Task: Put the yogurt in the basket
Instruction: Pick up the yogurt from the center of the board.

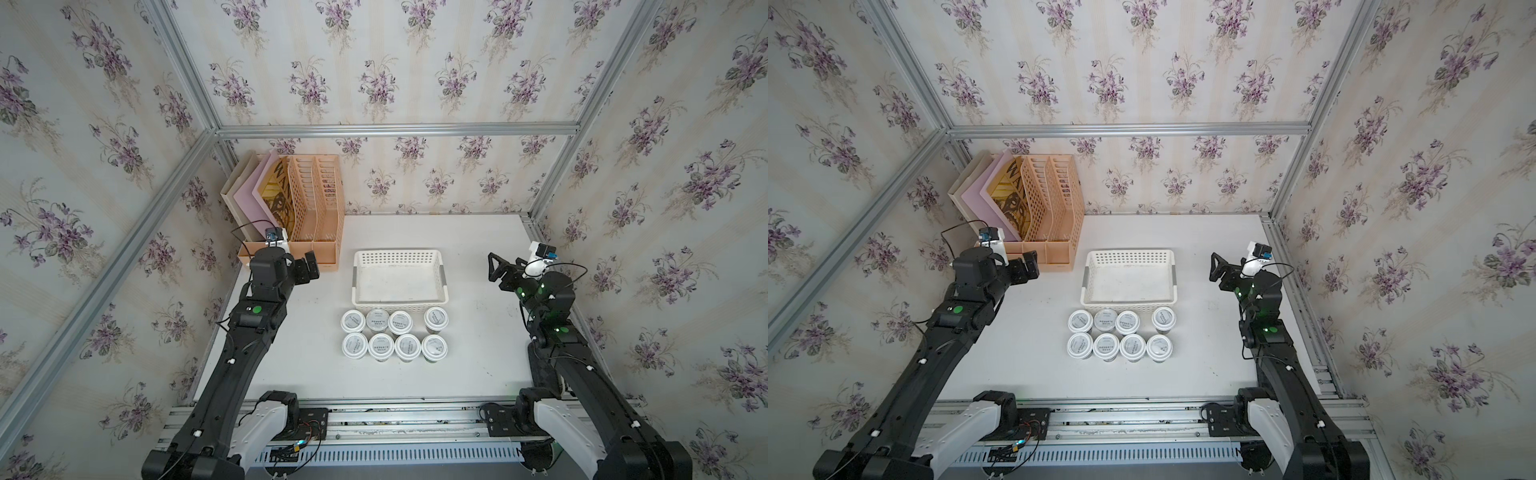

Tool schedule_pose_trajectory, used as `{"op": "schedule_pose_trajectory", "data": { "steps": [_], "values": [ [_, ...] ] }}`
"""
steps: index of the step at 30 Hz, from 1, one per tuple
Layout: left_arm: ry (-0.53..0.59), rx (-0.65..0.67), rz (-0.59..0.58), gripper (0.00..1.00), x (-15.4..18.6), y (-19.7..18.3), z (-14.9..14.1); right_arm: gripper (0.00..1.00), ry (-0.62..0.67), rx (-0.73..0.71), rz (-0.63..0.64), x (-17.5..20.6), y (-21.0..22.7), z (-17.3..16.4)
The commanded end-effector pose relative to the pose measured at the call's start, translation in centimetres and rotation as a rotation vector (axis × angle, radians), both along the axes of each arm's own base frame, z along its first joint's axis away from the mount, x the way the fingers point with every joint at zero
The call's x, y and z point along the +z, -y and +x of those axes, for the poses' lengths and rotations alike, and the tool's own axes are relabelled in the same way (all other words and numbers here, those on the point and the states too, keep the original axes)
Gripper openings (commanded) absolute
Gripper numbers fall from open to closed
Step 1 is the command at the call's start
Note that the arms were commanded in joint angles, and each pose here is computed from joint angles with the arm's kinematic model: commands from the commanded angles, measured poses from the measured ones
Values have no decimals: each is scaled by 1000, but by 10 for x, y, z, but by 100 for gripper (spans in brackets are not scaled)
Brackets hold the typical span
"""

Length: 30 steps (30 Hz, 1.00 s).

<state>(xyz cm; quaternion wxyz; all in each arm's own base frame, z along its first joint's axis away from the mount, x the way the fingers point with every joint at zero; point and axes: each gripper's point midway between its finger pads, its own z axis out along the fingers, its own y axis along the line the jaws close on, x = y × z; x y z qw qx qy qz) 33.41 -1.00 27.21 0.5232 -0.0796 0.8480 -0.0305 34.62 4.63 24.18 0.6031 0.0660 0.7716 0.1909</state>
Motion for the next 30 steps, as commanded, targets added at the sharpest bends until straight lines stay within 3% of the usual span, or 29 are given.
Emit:
{"op": "schedule_pose_trajectory", "data": {
  "steps": [1,7,11,15,19,30],
  "values": [
    [-211,-103,-59,99,-27,20,-37,100,-160,31,-34,-35,-4,-7],
    [-368,-220,-42,99,-33,44,-71,100,-221,88,-26,-43,-13,-10],
    [-469,-284,-46,99,-55,60,-85,100,-276,135,-1,-60,-22,-14],
    [-573,-346,-34,100,-83,78,-96,94,-290,162,15,-66,-27,-14],
    [-620,-398,-15,89,-105,97,-96,83,-270,189,24,-64,-37,-11],
    [-740,-465,75,86,-122,135,-83,79,-292,200,-67,-81,-58,-14]
  ]
}}
